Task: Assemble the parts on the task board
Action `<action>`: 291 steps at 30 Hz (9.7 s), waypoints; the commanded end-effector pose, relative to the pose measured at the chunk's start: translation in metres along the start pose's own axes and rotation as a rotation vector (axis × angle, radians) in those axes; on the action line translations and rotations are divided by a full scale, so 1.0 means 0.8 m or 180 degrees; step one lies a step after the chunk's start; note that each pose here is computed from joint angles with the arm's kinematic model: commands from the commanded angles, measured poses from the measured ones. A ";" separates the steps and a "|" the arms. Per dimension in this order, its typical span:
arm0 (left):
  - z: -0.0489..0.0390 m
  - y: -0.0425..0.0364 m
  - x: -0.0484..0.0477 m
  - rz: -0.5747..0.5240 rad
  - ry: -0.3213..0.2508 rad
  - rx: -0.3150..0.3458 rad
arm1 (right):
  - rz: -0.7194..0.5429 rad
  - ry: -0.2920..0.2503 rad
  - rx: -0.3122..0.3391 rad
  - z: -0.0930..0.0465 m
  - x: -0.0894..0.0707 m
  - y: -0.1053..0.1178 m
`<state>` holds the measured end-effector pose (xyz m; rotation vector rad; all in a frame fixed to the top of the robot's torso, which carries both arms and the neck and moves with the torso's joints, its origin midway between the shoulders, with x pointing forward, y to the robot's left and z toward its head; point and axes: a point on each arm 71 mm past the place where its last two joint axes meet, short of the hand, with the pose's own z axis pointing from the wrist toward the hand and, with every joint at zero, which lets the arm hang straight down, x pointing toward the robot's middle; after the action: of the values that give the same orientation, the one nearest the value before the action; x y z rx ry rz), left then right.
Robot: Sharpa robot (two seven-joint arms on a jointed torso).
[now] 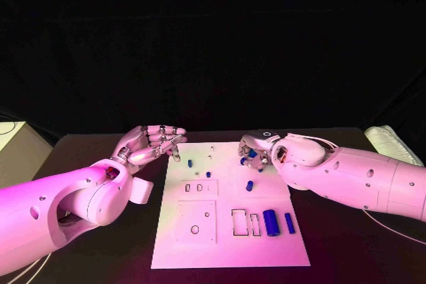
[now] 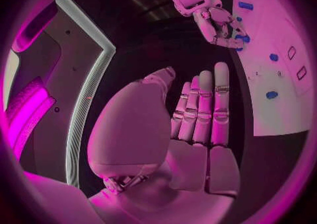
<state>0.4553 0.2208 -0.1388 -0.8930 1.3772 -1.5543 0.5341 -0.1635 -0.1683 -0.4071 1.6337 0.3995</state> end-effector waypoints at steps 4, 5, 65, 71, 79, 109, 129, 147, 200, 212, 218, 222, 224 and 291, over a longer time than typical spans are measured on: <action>0.001 -0.0041 0.002 -0.0036 0.0046 0.0028 | -0.0055 0.0080 -0.0013 0.002 0.003 0.002; 0.001 -0.0043 0.002 -0.0036 0.0046 0.0028 | -0.0057 0.0085 -0.0010 0.002 0.003 0.002; 0.006 -0.0102 0.004 -0.0023 0.0093 0.0050 | 0.0024 -0.1017 -0.0126 0.054 -0.033 0.067; 0.007 -0.0100 0.004 -0.0022 0.0095 0.0050 | 0.0045 -0.0991 -0.0143 0.058 -0.030 0.071; 0.007 -0.0107 0.004 -0.0022 0.0098 0.0054 | 0.0060 -0.0953 -0.0147 0.062 -0.026 0.073; 0.009 -0.0156 0.004 -0.0009 0.0102 0.0078 | 0.0078 -0.0866 -0.0134 0.071 -0.021 0.077; 0.010 -0.0189 0.001 0.0004 0.0091 0.0089 | 0.0082 -0.0787 -0.0134 0.074 -0.015 0.077; 0.008 -0.0198 -0.007 0.0030 0.0039 0.0084 | 0.0187 -0.0952 -0.0107 0.057 -0.024 0.058; 0.005 -0.0179 -0.021 0.0052 0.0006 0.0056 | 0.1167 -0.0116 0.0940 0.016 -0.015 -0.057; 0.004 -0.0179 -0.023 0.0058 -0.0007 0.0048 | 0.1150 -0.0132 0.0961 0.015 -0.015 -0.060; 0.004 -0.0178 -0.024 0.0059 -0.0010 0.0045 | 0.1152 -0.0152 0.0941 0.013 -0.015 -0.059; 0.004 -0.0178 -0.024 0.0060 -0.0012 0.0043 | 0.1156 -0.0170 0.0916 0.012 -0.016 -0.058; 0.004 -0.0177 -0.024 0.0061 -0.0013 0.0042 | 0.1153 -0.0180 0.0904 0.012 -0.016 -0.057; 0.007 -0.0167 -0.014 0.0022 0.0078 -0.0005 | 0.0521 -0.0631 -0.0203 0.056 -0.017 0.110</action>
<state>0.4637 0.2334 -0.1259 -0.8852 1.3882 -1.5380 0.5318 -0.0660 -0.1573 -0.2474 1.4775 0.6047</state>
